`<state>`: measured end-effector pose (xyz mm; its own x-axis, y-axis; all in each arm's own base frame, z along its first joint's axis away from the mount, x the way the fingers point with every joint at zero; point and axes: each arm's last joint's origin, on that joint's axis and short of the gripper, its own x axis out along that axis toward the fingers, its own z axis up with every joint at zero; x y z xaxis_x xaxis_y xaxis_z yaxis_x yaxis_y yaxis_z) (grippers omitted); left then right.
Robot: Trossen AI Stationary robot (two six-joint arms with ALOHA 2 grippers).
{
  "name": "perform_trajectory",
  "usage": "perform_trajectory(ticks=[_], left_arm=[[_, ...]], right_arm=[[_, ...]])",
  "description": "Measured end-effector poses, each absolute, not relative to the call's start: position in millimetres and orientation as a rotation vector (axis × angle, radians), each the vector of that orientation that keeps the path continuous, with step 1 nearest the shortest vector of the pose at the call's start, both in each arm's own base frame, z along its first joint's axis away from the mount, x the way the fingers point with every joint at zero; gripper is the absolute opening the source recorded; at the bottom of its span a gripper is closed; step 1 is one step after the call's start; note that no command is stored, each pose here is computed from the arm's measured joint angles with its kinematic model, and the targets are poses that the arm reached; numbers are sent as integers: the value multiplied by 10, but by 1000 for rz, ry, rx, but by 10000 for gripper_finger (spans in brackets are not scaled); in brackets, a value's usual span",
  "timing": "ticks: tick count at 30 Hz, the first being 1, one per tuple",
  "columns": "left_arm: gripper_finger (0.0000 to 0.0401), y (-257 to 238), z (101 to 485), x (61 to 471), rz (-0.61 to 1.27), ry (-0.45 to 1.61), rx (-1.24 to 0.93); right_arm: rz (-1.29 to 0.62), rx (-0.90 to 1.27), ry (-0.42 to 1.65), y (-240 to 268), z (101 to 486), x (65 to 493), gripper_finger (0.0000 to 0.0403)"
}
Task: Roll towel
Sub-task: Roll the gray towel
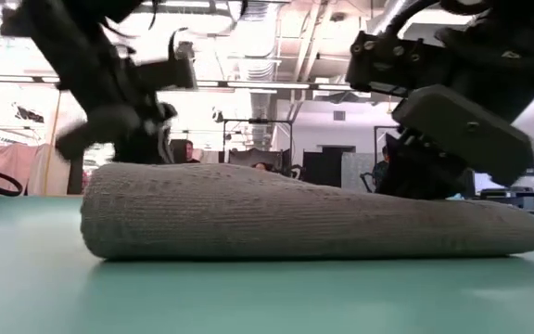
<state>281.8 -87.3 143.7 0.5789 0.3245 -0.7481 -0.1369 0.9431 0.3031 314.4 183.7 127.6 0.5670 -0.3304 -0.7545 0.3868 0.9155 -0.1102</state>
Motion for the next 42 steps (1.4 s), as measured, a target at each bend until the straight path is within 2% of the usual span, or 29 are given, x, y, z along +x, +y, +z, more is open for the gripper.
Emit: perform_trajectory(ticks=[6, 12, 14, 18, 26, 37, 42], left_arm=[[0, -917, 1870, 2619, 288, 812, 136], [0, -1383, 2310, 2485, 191, 449, 113], [0, -1556, 2254, 2529, 162, 392, 114], [0, -1874, 1905, 2662, 106, 350, 133], [0, -2186, 1468, 2745, 199, 339, 104], [0, -2110, 1047, 2758, 297, 462, 112], [0, -1989, 981, 2776, 346, 523, 163]], right_arm=[[-419, 103, 845, 1788, 1290, 3217, 16], [-418, 94, 841, 1754, 1295, 3247, 16], [-417, 100, 834, 1753, 1298, 3255, 16], [-419, 109, 822, 1754, 1303, 3265, 16], [-465, 198, 804, 1697, 1304, 3299, 16], [-464, 211, 812, 1656, 1305, 3325, 16], [-464, 216, 802, 1668, 1309, 3326, 21]])
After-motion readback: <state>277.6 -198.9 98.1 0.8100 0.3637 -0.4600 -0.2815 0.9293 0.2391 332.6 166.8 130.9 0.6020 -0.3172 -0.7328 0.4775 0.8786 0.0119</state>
